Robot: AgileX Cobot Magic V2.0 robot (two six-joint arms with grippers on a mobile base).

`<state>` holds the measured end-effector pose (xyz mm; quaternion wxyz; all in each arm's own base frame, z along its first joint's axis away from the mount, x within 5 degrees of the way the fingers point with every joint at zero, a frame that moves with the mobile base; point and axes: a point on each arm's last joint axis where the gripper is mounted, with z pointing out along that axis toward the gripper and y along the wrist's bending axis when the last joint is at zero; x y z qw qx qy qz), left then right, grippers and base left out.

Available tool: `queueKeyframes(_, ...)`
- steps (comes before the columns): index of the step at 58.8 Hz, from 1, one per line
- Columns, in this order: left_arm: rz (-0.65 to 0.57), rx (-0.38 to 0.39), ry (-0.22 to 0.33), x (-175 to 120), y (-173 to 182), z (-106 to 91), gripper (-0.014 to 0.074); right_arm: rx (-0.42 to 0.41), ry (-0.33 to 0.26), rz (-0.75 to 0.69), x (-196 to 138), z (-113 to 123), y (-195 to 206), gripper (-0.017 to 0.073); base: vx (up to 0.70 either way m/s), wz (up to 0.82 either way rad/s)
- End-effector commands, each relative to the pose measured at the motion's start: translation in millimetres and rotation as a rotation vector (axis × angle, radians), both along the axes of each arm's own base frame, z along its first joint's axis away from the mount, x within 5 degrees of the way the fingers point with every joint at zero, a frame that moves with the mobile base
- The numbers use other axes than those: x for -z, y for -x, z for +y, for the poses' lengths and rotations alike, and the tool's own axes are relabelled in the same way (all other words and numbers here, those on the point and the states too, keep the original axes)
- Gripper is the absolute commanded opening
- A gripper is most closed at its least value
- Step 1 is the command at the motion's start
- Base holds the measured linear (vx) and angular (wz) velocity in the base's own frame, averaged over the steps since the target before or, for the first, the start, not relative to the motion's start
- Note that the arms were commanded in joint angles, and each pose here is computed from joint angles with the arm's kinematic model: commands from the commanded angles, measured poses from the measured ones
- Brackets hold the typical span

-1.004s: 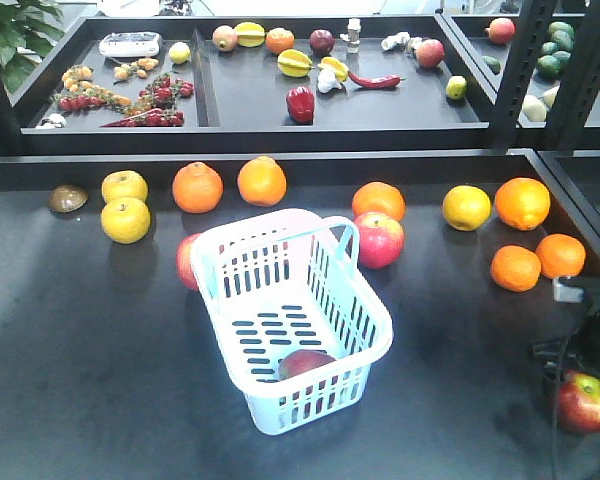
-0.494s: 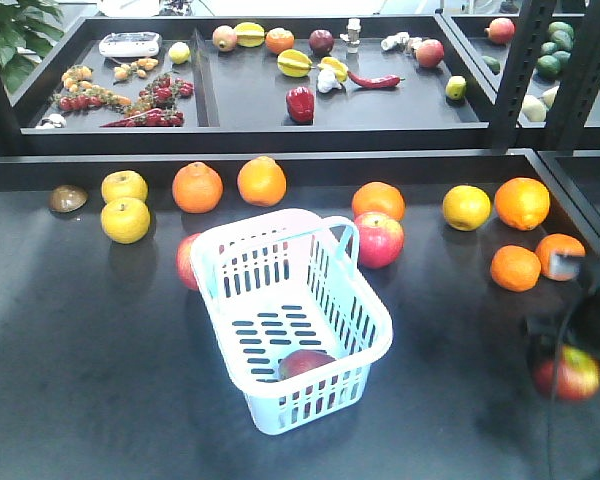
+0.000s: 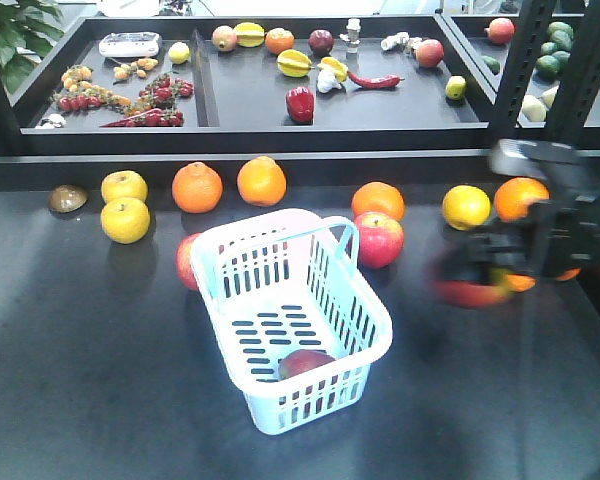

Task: Pick three apples into basket with both arms
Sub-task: 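Grasp the second apple, carry it over the basket and release it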

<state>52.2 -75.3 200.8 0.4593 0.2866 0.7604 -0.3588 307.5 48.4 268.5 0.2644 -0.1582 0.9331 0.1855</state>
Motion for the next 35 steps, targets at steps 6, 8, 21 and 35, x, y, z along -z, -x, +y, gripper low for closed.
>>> queueKeyframes(6,-0.007,-0.007,0.022,-7.6,-2.4,-0.7,-0.0006,-0.098,-0.084,-0.125,-15.9,60.8,3.8,0.0085,0.0,0.0)
queueKeyframes(8,-0.007,-0.007,0.022,-7.6,-2.4,-0.7,-0.0006,-0.112,-0.078,-0.135,-12.2,69.1,2.5,0.0122,0.0,0.0)
queueKeyframes(21,-0.007,-0.007,0.022,-7.6,-2.4,-0.7,-0.0006,-0.126,-0.036,-0.221,8.8,102.9,-9.4,0.0505,0.0,0.0)
queueKeyframes(35,-0.007,-0.007,0.022,-7.6,-2.4,-0.7,-0.0006,-0.059,-0.046,-0.264,14.1,105.6,-18.8,0.0706,0.0,0.0)
